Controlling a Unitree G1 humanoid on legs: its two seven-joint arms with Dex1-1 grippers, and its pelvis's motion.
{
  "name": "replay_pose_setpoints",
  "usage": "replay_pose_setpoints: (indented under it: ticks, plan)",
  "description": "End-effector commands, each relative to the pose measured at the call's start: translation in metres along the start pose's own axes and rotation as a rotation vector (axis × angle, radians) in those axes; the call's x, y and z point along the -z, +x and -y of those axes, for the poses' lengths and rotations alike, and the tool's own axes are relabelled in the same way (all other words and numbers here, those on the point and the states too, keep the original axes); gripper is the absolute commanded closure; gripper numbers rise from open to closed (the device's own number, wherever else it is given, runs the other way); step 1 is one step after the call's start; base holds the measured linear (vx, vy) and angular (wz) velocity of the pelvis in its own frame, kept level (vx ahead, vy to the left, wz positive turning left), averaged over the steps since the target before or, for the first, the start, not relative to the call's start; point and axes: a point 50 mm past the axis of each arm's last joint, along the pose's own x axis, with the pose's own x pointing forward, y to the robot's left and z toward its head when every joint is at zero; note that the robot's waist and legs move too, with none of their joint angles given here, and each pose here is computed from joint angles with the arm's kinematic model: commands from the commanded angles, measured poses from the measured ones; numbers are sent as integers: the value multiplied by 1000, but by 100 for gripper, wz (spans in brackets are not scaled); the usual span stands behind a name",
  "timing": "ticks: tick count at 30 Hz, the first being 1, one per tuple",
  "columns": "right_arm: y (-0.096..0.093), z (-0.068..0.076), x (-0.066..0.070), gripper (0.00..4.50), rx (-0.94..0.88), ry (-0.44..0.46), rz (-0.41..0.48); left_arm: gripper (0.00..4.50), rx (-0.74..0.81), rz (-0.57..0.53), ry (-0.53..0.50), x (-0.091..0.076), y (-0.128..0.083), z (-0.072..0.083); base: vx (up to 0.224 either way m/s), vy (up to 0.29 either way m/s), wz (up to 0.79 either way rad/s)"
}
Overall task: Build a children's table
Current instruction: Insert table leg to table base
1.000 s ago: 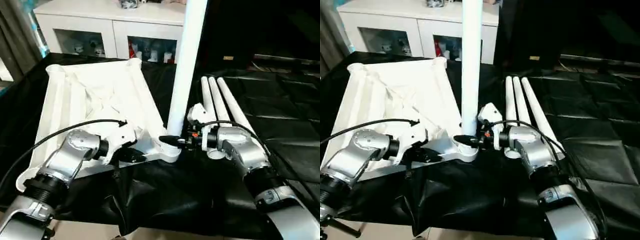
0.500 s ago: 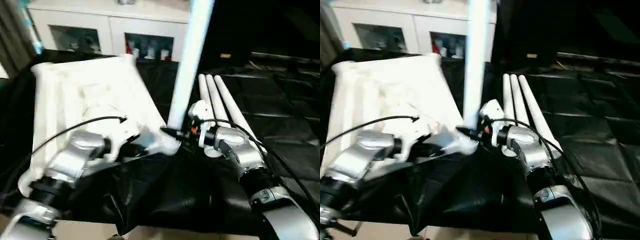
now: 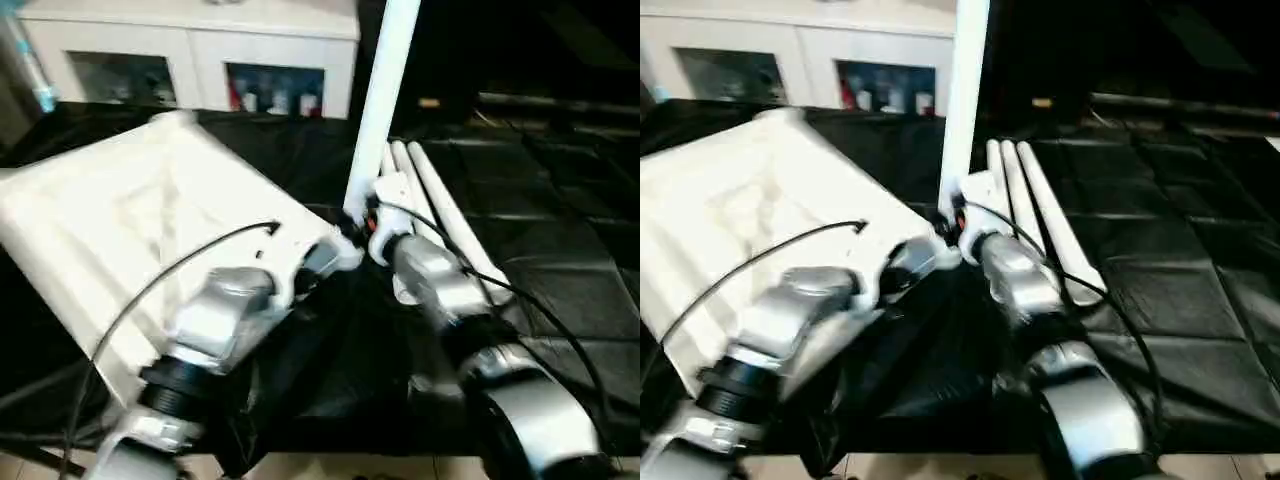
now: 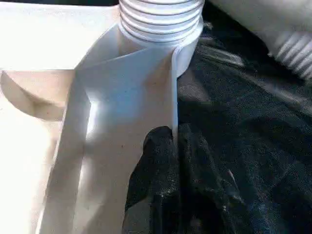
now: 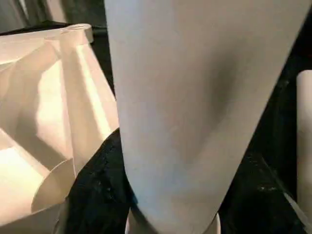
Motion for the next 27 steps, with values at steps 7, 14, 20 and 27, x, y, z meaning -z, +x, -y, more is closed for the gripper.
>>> replay_pose_setpoints:
  ticks: [7, 14, 20, 27]
  plan:
    - [-9, -20, 69, 260, -7, 80, -337, 450, -6, -1, 16, -14, 6, 6, 0, 0, 0]
    - [-7, -21, 64, 260, -7, 74, -330, 450, -22, 6, 16, -17, 6, 0, 0, 0, 0]
    - [-5, -23, 62, 260, -10, 67, -320, 450, -21, 12, 17, -16, 4, -2, 0, 0, 0]
    - [0, -25, 46, 162, -61, 72, -238, 450, 1, 69, 61, -22, 0, -8, 0, 0, 0]
